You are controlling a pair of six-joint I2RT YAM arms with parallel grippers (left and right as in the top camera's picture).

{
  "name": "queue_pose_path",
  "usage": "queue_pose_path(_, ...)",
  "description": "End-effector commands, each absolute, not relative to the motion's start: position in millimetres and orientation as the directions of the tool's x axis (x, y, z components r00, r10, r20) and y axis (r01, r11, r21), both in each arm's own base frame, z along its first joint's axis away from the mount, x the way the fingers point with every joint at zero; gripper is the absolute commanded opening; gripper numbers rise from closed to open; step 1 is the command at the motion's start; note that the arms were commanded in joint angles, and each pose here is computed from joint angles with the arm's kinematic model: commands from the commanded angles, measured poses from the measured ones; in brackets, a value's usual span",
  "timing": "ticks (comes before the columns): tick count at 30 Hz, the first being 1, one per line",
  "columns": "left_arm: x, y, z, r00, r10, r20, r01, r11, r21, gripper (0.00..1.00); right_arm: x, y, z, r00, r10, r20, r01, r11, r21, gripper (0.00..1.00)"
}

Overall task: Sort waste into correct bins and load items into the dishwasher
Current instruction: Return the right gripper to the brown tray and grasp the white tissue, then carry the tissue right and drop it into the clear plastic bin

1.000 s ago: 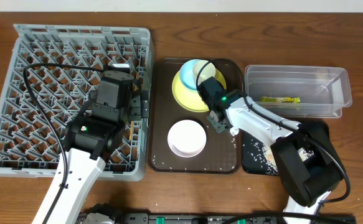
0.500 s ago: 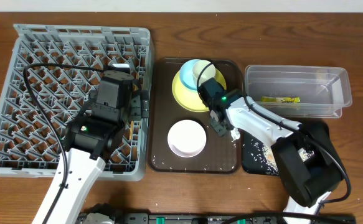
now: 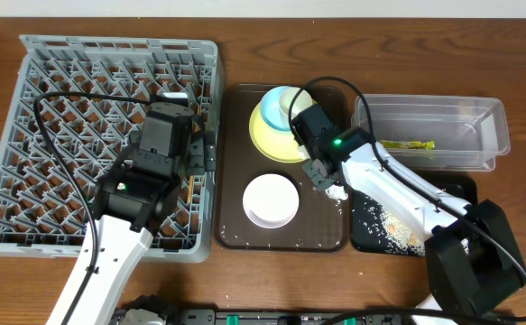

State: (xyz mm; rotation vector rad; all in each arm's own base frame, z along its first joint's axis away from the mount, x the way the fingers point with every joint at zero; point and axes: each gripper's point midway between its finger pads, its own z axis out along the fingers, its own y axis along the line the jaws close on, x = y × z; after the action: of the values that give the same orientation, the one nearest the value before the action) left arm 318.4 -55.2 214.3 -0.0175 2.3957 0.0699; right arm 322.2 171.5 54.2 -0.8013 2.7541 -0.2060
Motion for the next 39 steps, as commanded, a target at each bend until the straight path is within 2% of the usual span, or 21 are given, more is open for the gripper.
queue_pose_path(1, 318.7, -55.8, 215.6, -0.734, -0.004, -0.679, -0.037, 0.999, 0.035, 0.93, 316.7, 169.1, 43.0, -0.816, -0.543, -0.197, -0.508, 0.837, -0.203, 0.49)
queue_pose_path(3, 318.8, -55.8, 215.7, -0.734, -0.004, -0.679, -0.037, 0.999, 0.035, 0.92, 317.3, 169.4, 39.0, -0.814, -0.543, -0.206, -0.507, 0.838, -0.203, 0.58)
queue_pose_path(8, 318.8, -55.8, 215.7, -0.734, -0.004, -0.679, -0.037, 0.999, 0.035, 0.93, 326.1, 171.2, 24.4, -0.795, -0.542, -0.274, -0.502, 0.84, -0.205, 0.73)
queue_pose_path(12, 318.8, -55.8, 215.7, -0.734, -0.004, -0.679, -0.037, 0.999, 0.035, 0.93, 327.8, 165.0, 5.6, -0.791, -0.52, -0.322, -0.479, 0.854, -0.202, 0.81)
queue_pose_path(15, 318.8, -55.8, 215.7, -0.734, -0.004, -0.679, -0.037, 0.999, 0.035, 0.93, 326.2, 158.2, -7.0, -0.791, -0.505, -0.346, -0.463, 0.863, -0.201, 0.83)
queue_pose_path(16, 318.8, -55.8, 215.7, -0.734, -0.004, -0.679, -0.037, 0.999, 0.035, 0.93, 325.4, 157.1, -9.4, -0.79, -0.503, -0.35, -0.462, 0.864, -0.201, 0.78)
queue_pose_path(19, 318.7, -55.8, 215.6, -0.734, -0.004, -0.679, -0.037, 0.999, 0.035, 0.93, 324.9, 156.8, -10.8, -0.79, -0.502, -0.353, -0.461, 0.865, -0.2, 0.53)
queue_pose_path(20, 318.8, -55.8, 215.7, -0.734, -0.004, -0.679, -0.037, 0.999, 0.035, 0.93, 325.1, 158.5, -9.7, -0.787, -0.504, -0.356, -0.463, 0.864, -0.199, 0.21)
queue_pose_path(22, 318.8, -55.8, 215.7, -0.734, -0.004, -0.679, -0.037, 0.999, 0.035, 0.93, 325.1, 159.1, -9.0, -0.787, -0.506, -0.354, -0.465, 0.863, -0.199, 0.01)
queue_pose_path(27, 318.8, -55.8, 215.7, -0.734, -0.004, -0.679, -0.037, 0.999, 0.035, 0.92, 323.5, 158.7, -0.3, -0.795, -0.513, -0.324, -0.471, 0.859, -0.201, 0.01)
queue_pose_path(32, 318.8, -55.8, 215.7, -0.734, -0.004, -0.679, -0.037, 0.999, 0.035, 0.93, 325.4, 160.6, 39.0, -0.804, -0.517, -0.295, -0.477, 0.856, -0.199, 0.01)
queue_pose_path(39, 318.7, -55.8, 215.6, -0.734, -0.004, -0.679, -0.037, 0.999, 0.035, 0.92, 352.1, 168.1, 115.1, -0.77, -0.445, -0.457, -0.413, 0.894, -0.174, 0.01)
